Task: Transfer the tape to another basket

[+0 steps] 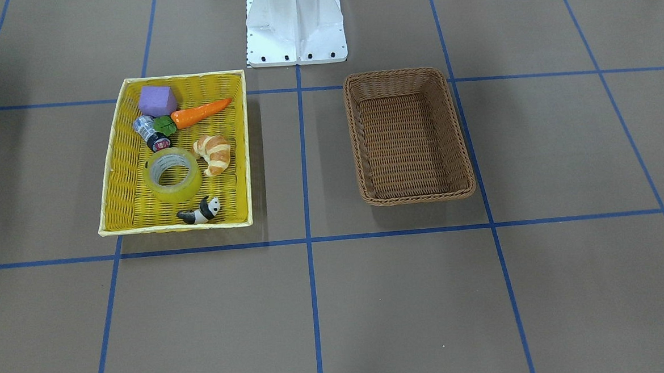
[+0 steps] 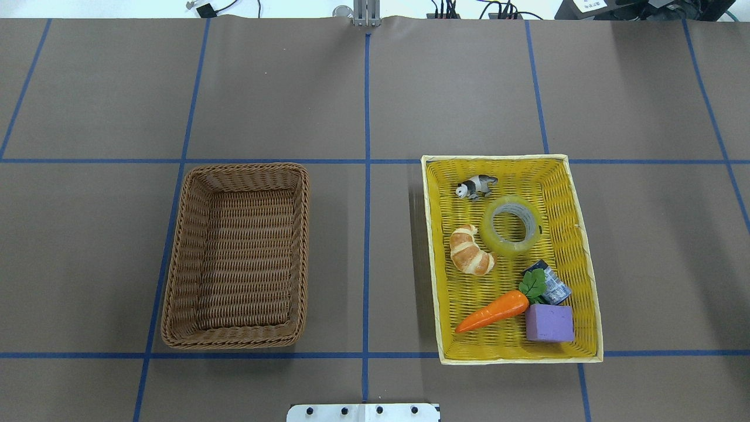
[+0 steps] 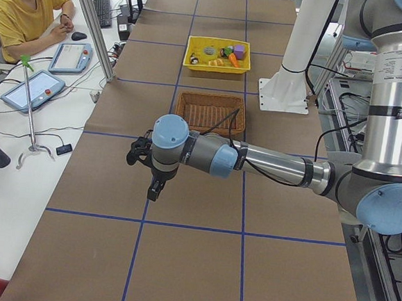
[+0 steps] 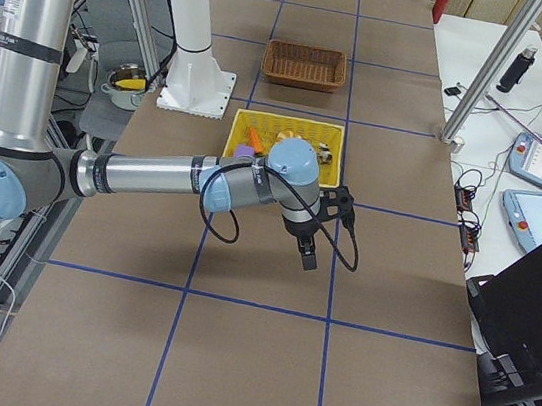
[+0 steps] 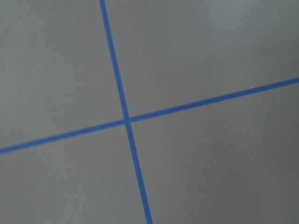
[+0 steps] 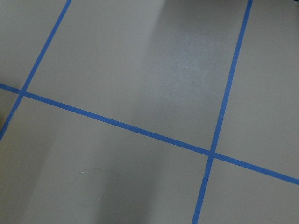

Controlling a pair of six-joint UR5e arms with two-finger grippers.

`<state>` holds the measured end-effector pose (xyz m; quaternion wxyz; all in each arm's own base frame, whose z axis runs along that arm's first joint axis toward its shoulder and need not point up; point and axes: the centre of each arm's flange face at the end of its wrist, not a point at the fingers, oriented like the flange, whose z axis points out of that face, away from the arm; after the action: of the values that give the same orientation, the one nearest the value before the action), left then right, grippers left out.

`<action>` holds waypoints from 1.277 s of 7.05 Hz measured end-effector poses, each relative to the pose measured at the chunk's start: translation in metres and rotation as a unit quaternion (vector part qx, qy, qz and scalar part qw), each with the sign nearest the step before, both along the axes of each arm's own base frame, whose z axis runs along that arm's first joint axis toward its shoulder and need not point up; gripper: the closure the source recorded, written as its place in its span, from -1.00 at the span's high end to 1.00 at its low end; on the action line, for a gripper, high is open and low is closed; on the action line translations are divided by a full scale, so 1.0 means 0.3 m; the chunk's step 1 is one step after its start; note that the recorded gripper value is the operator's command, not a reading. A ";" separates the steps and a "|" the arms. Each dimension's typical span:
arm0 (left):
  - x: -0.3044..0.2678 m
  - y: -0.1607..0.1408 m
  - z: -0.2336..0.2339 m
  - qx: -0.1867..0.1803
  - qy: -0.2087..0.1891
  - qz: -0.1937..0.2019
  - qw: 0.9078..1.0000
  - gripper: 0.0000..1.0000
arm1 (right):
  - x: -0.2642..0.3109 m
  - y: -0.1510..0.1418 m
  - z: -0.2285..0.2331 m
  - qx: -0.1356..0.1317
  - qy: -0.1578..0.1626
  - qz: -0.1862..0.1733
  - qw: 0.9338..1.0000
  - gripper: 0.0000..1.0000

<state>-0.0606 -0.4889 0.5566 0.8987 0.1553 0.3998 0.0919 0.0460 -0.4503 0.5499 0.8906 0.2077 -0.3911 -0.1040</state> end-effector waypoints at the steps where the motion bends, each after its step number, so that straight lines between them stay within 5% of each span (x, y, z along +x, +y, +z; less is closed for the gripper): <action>1: 0.000 -0.004 -0.006 0.005 0.001 0.000 1.000 0.99 | -0.002 0.002 0.011 0.034 -0.006 0.000 0.999 1.00; 3: 0.000 -0.009 -0.054 0.020 0.002 -0.003 1.000 0.99 | -0.046 -0.026 -0.053 0.051 -0.047 0.018 0.997 0.99; 6: 0.005 -0.007 -0.132 0.045 0.008 -0.019 0.999 0.99 | -0.369 -0.104 -0.356 0.041 -0.115 -0.026 0.992 0.94; 9: 0.009 0.000 -0.055 0.044 0.009 -0.020 0.999 0.99 | -0.841 -0.057 -0.544 0.015 -0.078 -0.013 0.997 0.85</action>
<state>-0.0579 -0.4890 0.5401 0.8888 0.2035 0.4006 0.0900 -0.2062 -0.4672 0.3869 0.8529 0.2231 -0.4601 -0.1050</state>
